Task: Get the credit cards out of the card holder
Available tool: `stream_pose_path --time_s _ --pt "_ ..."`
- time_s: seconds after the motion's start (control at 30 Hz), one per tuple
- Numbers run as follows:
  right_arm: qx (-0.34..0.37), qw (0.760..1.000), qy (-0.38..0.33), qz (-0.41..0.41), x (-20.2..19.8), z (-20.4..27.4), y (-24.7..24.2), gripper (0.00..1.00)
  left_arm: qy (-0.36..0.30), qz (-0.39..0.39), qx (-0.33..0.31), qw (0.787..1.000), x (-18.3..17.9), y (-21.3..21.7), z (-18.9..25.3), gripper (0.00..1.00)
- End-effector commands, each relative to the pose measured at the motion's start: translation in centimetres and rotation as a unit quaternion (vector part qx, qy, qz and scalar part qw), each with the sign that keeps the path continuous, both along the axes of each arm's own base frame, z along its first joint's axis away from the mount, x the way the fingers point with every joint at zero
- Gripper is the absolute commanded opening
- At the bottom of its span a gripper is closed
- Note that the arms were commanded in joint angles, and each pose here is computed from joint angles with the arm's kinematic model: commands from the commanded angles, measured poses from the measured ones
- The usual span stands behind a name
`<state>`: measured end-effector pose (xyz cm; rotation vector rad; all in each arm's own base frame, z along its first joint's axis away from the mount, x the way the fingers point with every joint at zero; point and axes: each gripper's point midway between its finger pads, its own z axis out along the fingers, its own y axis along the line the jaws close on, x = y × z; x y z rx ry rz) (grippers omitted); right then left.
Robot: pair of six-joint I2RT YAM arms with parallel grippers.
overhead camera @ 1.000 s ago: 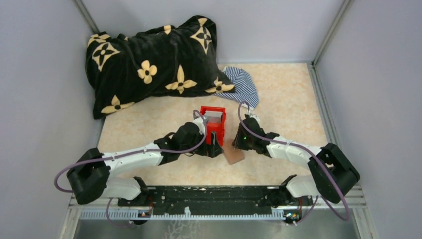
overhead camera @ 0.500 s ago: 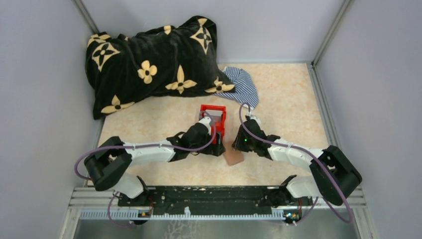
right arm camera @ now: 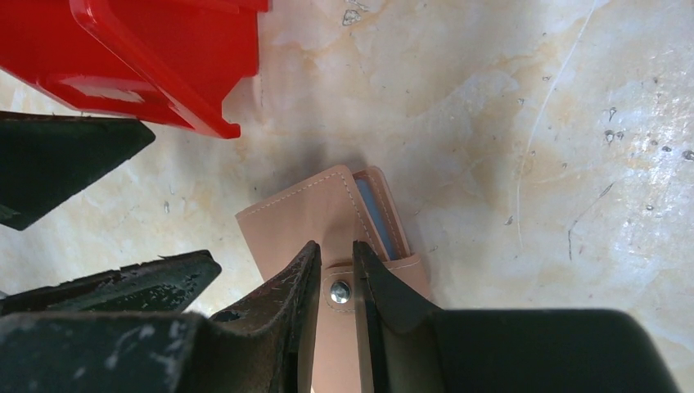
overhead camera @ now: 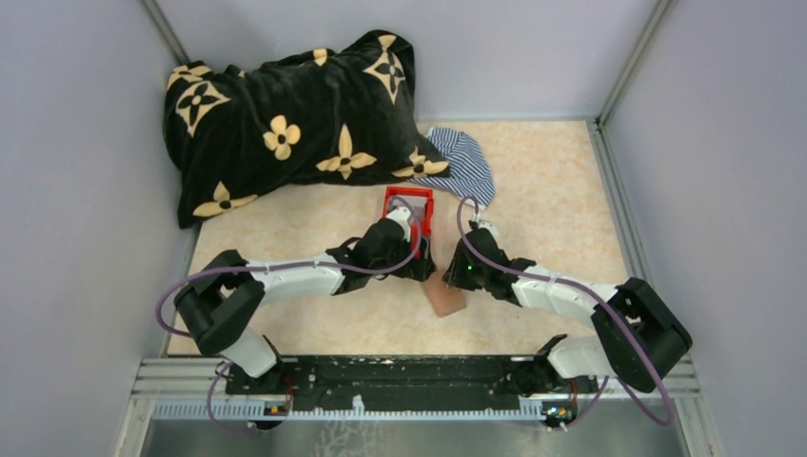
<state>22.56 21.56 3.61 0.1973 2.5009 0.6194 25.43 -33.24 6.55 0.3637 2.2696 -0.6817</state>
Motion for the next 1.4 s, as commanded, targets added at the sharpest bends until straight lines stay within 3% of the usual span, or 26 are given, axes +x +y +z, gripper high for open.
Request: stream_pose_path --time_s 0.0,0.23,0.37,0.6,0.93,1.13,1.37 --pt "-0.027 0.999 0.03 0.018 -1.9 -1.7 -0.7 0.22 -0.018 -0.007 -0.018 1.0 1.1 -0.9 1.3 0.99" --pt "-0.017 0.996 -0.063 -0.054 -0.4 3.8 -3.5 0.13 -0.001 -0.03 -0.082 0.996 -1.2 -1.4 4.1 0.99" --pt "-0.059 0.997 -0.023 -0.048 -1.4 1.3 -4.6 0.05 -0.013 -0.031 -0.082 0.996 -1.7 -0.4 5.0 0.99" --pt "-0.055 0.998 0.035 -0.021 -4.0 -3.2 -4.2 0.0 0.005 -0.045 -0.098 0.994 -3.9 0.3 5.0 0.99" --pt "-0.043 0.998 0.045 0.019 -5.8 -3.1 -1.1 0.0 0.057 -0.013 -0.139 0.989 -6.3 0.4 3.6 0.99" --pt "-0.057 0.998 0.022 0.011 -5.5 -1.8 -1.6 0.0 0.053 0.047 -0.148 0.986 -5.6 1.6 3.3 0.97" --pt "-0.107 0.992 -0.052 0.031 -3.2 2.5 -2.5 0.28 0.071 0.071 -0.148 0.984 -5.6 2.0 2.1 0.88"
